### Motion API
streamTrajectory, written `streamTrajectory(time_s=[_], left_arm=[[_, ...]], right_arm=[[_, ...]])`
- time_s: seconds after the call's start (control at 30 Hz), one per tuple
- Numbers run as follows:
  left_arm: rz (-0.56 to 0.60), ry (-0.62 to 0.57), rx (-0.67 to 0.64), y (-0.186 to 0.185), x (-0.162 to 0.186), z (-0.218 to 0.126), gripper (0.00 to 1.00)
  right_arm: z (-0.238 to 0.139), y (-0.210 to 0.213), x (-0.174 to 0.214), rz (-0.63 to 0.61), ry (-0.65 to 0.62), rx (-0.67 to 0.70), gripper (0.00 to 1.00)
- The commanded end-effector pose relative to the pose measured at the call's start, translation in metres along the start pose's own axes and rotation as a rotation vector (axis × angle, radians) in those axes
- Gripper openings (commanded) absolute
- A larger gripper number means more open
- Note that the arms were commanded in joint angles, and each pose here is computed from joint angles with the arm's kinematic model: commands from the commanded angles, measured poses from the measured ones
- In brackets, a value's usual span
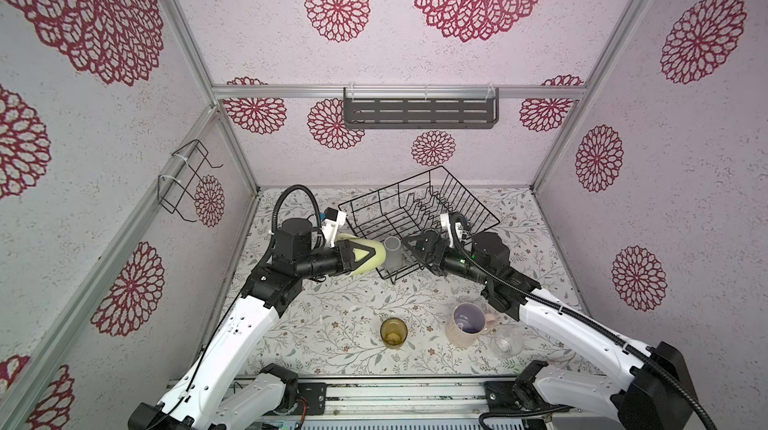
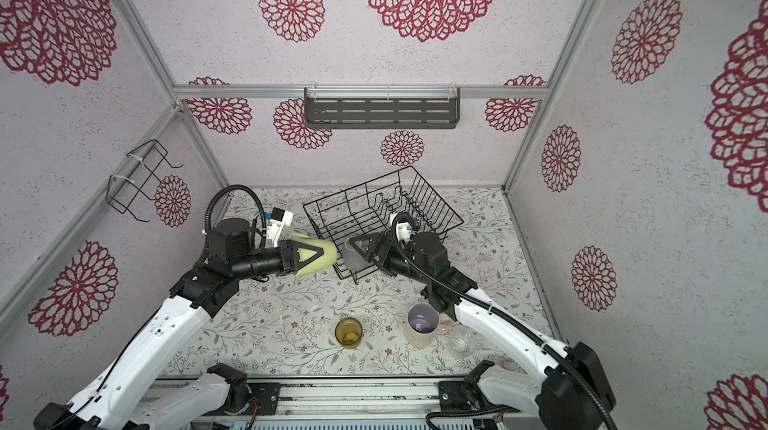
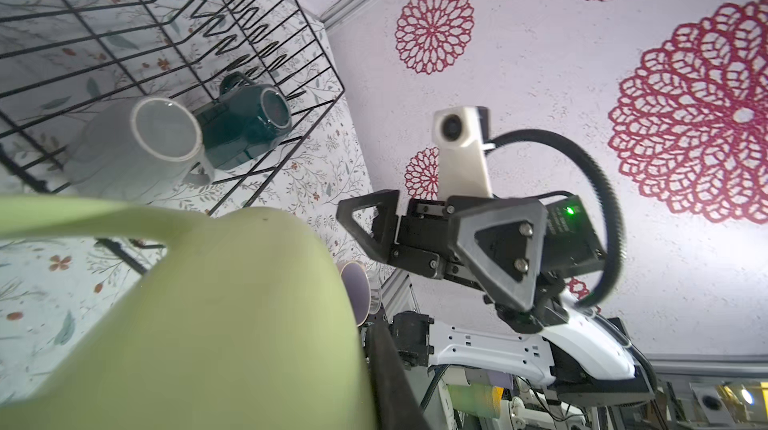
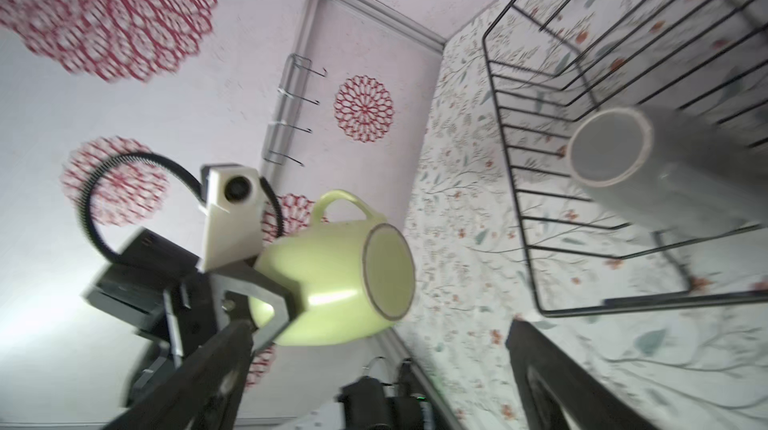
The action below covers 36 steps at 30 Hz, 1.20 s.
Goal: Load the cups into the dish rack
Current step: 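Lift the light green mug with the left gripper toward the right gripper, then close the right gripper on the light green mug and open the left gripper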
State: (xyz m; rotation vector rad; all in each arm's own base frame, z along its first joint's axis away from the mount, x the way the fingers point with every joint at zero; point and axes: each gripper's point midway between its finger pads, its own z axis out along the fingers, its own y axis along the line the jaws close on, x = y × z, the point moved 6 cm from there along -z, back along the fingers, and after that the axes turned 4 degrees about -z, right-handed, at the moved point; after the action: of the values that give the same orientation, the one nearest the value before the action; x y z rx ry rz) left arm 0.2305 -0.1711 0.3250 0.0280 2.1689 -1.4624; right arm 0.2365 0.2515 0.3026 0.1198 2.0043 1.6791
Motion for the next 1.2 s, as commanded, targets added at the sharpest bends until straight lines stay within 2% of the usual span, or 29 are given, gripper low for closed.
streamTrajectory(time_s=[0.0, 0.27, 0.5, 0.73, 0.9, 1.0, 1.17], left_arm=[[0.129, -0.044, 0.153, -0.029, -0.010, 0.000, 0.01], [0.179, 0.004, 0.212, -0.040, -0.004, 0.015, 0.01], [0.268, 0.038, 0.292, -0.058, 0.006, 0.019, 0.02], [0.324, -0.030, 0.270, -0.064, 0.003, 0.010, 0.01], [0.425, -0.140, 0.243, -0.074, 0.005, -0.015, 0.00], [0.437, -0.178, 0.235, -0.074, 0.008, -0.024, 0.00], [0.441, -0.147, 0.270, -0.078, 0.011, -0.024, 0.00]], right_arm=[[0.002, 0.029, -0.003, 0.240, 0.052, -0.227, 0.99], [0.019, 0.047, 0.013, 0.305, 0.153, -0.381, 0.99], [0.029, 0.040, 0.018, 0.346, 0.143, -0.361, 0.99], [0.032, 0.026, 0.022, 0.341, 0.129, -0.301, 0.99], [0.029, 0.004, 0.022, 0.220, 0.056, -0.133, 0.99], [0.028, 0.016, 0.020, 0.167, 0.064, -0.178, 0.99], [0.025, 0.043, 0.016, 0.071, 0.073, -0.254, 0.99]])
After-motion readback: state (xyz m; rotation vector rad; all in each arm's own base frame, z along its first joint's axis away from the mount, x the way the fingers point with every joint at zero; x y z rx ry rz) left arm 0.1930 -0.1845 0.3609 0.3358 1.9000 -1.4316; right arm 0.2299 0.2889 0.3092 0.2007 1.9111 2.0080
